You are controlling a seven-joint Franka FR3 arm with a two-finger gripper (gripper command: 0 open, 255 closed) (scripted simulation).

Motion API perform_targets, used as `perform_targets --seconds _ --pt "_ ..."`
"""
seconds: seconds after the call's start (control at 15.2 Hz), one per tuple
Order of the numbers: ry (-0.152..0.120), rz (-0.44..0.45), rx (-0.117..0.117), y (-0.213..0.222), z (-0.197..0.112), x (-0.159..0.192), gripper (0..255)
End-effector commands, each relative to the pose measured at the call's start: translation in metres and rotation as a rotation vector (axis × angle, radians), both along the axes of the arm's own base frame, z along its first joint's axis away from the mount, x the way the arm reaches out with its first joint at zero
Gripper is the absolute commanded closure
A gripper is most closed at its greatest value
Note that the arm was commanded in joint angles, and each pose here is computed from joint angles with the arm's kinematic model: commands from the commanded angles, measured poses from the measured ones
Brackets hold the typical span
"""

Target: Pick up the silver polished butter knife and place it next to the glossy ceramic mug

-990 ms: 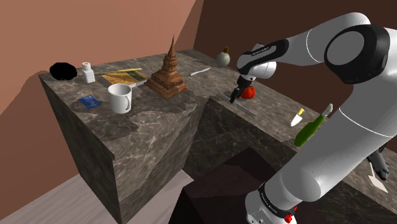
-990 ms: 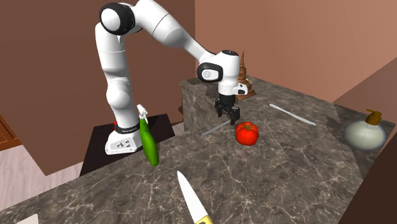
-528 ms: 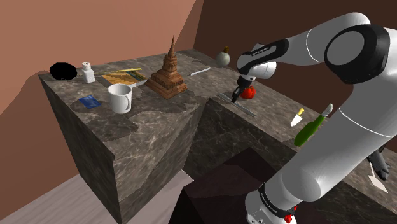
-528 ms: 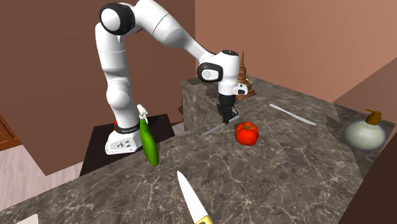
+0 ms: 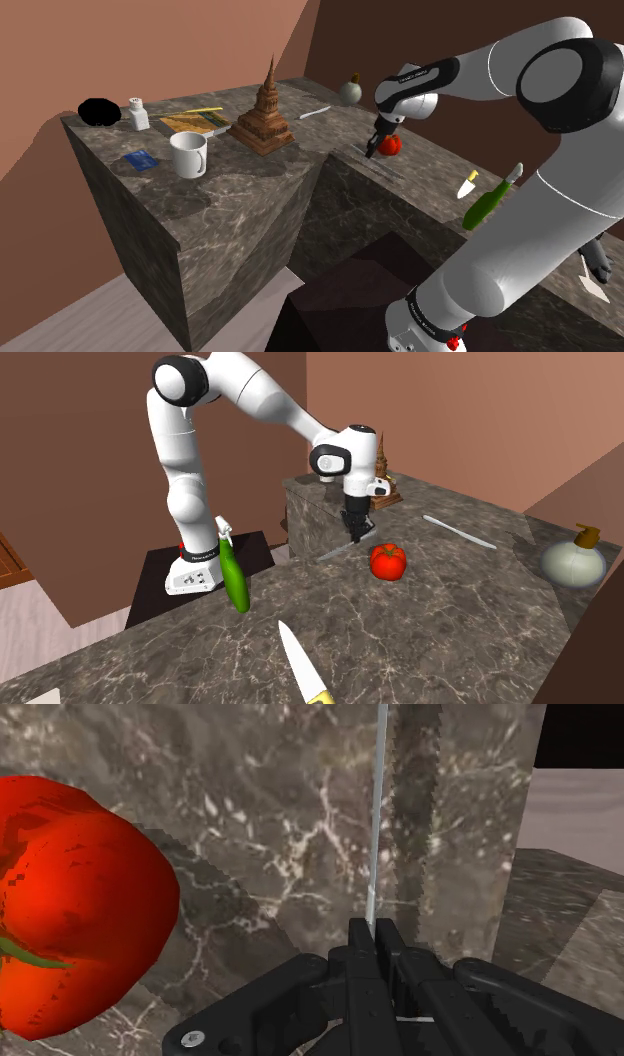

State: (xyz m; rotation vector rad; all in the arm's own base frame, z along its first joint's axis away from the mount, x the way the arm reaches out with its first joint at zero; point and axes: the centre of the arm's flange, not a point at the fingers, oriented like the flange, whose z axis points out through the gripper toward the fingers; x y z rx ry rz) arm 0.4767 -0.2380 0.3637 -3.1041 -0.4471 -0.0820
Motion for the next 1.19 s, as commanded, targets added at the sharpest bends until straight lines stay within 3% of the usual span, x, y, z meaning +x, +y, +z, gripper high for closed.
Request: perform_targets --seconds 0.0,1.12 --pt "0.0 0.0 0.0 0.0 0.011 0.0 255" --pt "0.0 0.0 0.0 0.0 0.1 0.0 255"
